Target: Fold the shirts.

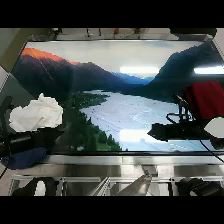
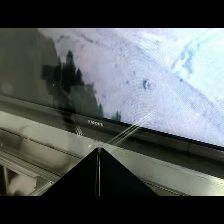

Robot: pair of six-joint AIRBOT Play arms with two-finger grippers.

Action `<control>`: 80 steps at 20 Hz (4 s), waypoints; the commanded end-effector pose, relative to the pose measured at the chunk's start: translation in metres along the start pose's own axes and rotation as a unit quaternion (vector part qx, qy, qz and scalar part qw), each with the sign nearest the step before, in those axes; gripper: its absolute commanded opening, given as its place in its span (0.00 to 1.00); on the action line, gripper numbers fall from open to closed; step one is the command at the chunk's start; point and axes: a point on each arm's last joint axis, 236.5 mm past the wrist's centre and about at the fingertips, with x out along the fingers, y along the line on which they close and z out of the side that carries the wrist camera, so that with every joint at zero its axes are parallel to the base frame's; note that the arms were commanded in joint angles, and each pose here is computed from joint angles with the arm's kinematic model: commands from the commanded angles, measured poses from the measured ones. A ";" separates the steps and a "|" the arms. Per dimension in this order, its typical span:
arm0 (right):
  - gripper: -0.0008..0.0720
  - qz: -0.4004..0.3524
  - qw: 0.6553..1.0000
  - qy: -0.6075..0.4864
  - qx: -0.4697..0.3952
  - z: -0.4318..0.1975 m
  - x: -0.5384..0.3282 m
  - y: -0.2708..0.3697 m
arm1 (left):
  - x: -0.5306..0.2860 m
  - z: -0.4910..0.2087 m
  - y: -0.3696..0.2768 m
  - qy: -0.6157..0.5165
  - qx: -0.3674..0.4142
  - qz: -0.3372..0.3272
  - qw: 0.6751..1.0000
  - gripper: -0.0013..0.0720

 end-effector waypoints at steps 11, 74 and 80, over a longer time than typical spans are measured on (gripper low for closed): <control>0.03 0.000 1.000 0.000 0.000 0.000 0.000 0.000 | -0.114 0.109 0.114 -0.096 -0.039 0.326 0.940 1.00; 0.74 -0.036 0.995 0.023 -0.091 0.047 0.082 -0.043 | 0.097 0.079 0.152 0.116 -0.127 0.039 0.984 0.99; 0.73 0.030 0.993 0.036 -0.110 0.054 0.108 -0.021 | 0.144 0.089 0.155 0.163 -0.102 0.001 0.981 0.99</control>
